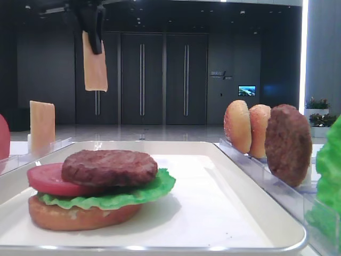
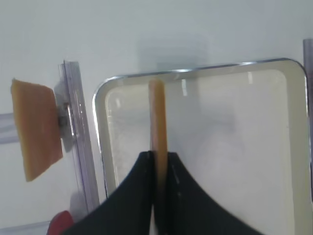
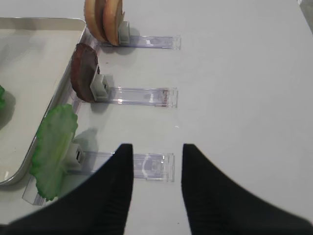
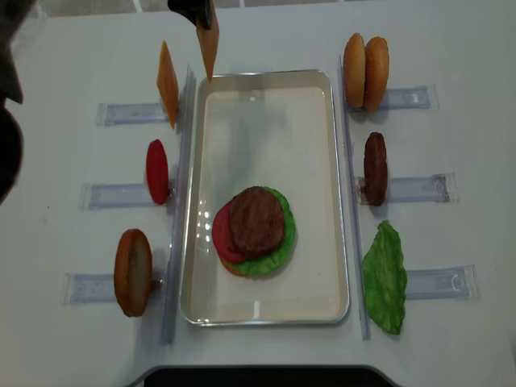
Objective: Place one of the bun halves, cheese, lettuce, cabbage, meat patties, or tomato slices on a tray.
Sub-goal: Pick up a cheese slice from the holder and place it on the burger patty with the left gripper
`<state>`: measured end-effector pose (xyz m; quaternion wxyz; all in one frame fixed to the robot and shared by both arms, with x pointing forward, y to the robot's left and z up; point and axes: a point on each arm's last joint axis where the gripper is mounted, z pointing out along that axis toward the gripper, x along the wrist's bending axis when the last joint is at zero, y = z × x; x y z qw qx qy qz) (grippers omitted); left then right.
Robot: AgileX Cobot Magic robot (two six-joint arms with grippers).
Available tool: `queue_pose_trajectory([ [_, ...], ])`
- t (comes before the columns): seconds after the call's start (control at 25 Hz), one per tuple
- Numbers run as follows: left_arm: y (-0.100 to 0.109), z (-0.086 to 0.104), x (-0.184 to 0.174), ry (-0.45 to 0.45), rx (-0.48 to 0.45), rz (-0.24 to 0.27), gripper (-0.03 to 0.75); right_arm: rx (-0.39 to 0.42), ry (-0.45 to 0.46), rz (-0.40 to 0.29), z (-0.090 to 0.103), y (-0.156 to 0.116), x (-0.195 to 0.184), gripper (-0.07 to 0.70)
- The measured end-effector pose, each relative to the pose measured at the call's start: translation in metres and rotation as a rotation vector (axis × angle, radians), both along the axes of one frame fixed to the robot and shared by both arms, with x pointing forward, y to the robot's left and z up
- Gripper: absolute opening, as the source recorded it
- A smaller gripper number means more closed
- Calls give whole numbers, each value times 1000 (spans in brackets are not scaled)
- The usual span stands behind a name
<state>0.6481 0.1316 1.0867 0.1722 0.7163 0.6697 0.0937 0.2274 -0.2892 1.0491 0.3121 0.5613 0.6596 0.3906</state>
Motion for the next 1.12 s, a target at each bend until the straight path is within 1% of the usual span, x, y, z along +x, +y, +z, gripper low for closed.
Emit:
queue_pose_trajectory([
  [0.08, 5, 11, -14, -2, -8, -6, 30, 0, 0, 0, 0, 0, 0, 238],
  [0.16, 13, 14, -33, 21, 3, -12, 30, 0, 0, 0, 0, 0, 0, 238],
  [0.2, 17, 19, -45, 24, 3, -18, 30, 0, 0, 0, 0, 0, 0, 238],
  [0.28, 27, 21, -68, 47, 14, -26, 30, 0, 0, 0, 0, 0, 0, 238],
  [0.36, 37, 29, -92, 45, 15, -29, 30, 0, 0, 0, 0, 0, 0, 238],
  [0.48, 50, 32, -123, 54, 19, -34, 30, 0, 0, 0, 0, 0, 0, 238],
  [0.6, 61, 22, -150, 92, 31, -37, 30, 0, 0, 0, 0, 0, 0, 238],
  [0.68, 66, 7, -165, 144, 39, -36, 30, 0, 0, 0, 0, 0, 0, 238],
  [0.72, 69, 0, -171, 156, 44, -38, 30, 0, 0, 0, 0, 0, 0, 238],
  [0.84, 68, -13, -182, 164, -4, -47, 30, 0, 0, 0, 0, 0, 0, 238],
  [0.92, 68, -17, -183, 154, -21, -54, 30, 0, 0, 0, 0, 0, 0, 238],
  [1.0, 64, -19, -182, 136, -56, -85, 30, 0, 0, 0, 0, 0, 0, 238],
  [1.04, 60, -19, -181, 118, -95, -103, 30, 0, 0, 0, 0, 0, 0, 238],
  [1.12, 50, -20, -180, 76, -198, -168, 30, 0, 0, 0, 0, 0, 0, 238],
])
